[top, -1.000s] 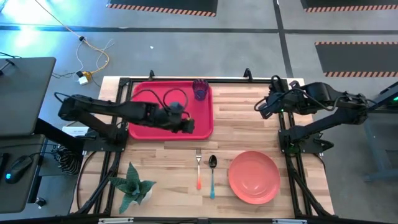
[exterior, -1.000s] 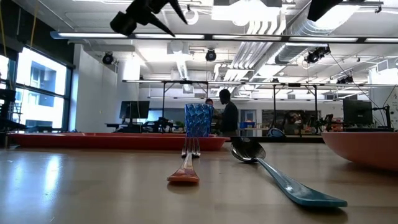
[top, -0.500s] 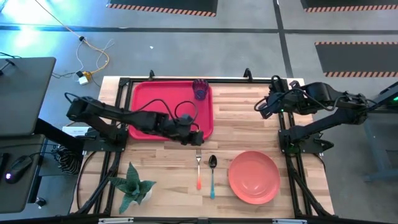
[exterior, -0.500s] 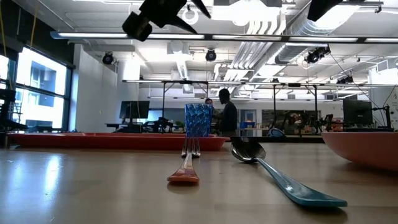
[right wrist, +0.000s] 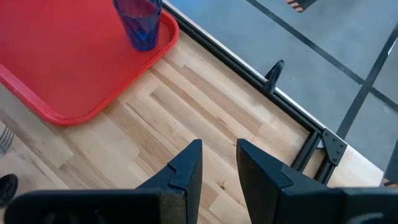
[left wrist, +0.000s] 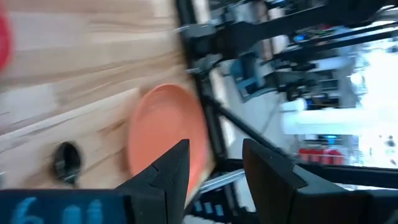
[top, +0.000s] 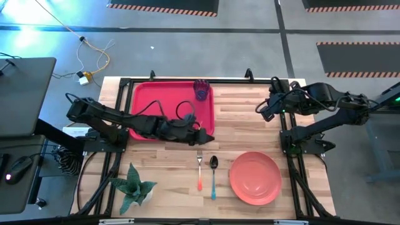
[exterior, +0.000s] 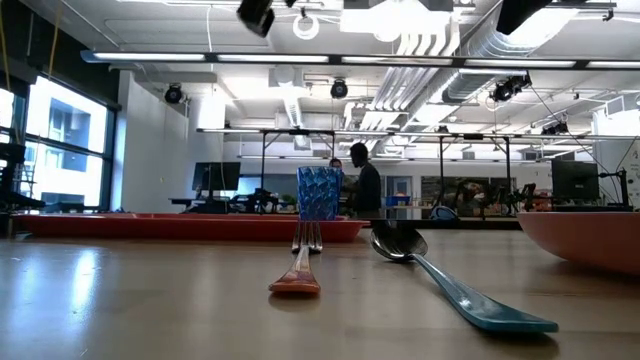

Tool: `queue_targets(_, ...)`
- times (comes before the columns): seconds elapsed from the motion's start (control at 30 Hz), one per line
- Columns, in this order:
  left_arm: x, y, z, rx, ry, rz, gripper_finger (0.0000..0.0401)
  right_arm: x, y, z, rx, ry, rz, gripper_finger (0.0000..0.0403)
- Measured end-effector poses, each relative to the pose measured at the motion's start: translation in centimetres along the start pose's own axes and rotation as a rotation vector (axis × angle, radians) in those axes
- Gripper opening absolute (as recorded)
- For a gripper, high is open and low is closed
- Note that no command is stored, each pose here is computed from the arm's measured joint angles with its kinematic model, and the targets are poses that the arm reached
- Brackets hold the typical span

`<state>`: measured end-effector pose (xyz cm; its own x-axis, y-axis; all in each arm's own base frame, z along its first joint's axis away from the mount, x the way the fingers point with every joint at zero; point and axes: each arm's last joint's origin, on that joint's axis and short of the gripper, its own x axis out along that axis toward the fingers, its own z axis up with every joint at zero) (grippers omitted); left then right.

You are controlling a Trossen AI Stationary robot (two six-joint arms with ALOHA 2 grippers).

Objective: Pick and place plate/cup/fork/spoon on tray
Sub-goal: Put the orange fork on the left of the red serving tray

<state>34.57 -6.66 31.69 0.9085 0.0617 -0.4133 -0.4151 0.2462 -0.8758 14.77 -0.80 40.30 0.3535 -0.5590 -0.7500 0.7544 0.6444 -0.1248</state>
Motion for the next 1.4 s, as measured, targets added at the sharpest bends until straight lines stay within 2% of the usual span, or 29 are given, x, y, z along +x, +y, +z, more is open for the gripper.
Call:
queue_targets(0.17, -0.1, -1.5, 0.3, 0.024, -0.04, -0.145, 0.0137, 0.0, 0.0, 0.0, -0.046, 0.011, 0.012, 0.009)
queue_targets(0.33, -0.3, -2.3, 0.5, 0.041, -0.07, -0.229, 0.0137, 0.0, 0.0, -0.1, -0.048, 0.017, 0.018, 0.009)
queue_targets(0.53, -1.5, -4.7, 1.3, 0.091, -0.081, -0.233, 0.0137, 0.0, 0.0, -0.1, -0.053, 0.022, 0.013, 0.009)
queue_targets(0.73, -3.1, -6.2, 2.4, 0.152, -0.131, -0.079, 0.0136, 0.0, 0.0, -0.1, -0.053, 0.022, 0.013, 0.009)
queue_targets(0.9, -3.2, -5.7, 2.3, 0.112, -0.126, 0.046, 0.0128, 0.0, 0.0, -0.1, -0.055, 0.022, 0.013, 0.009)
queue_targets(1.4, -3.1, -7.3, 1.8, 0.077, -0.098, -0.094, 0.0115, 0.0, 0.0, -0.1, -0.08, 0.016, 0.008, 0.009)
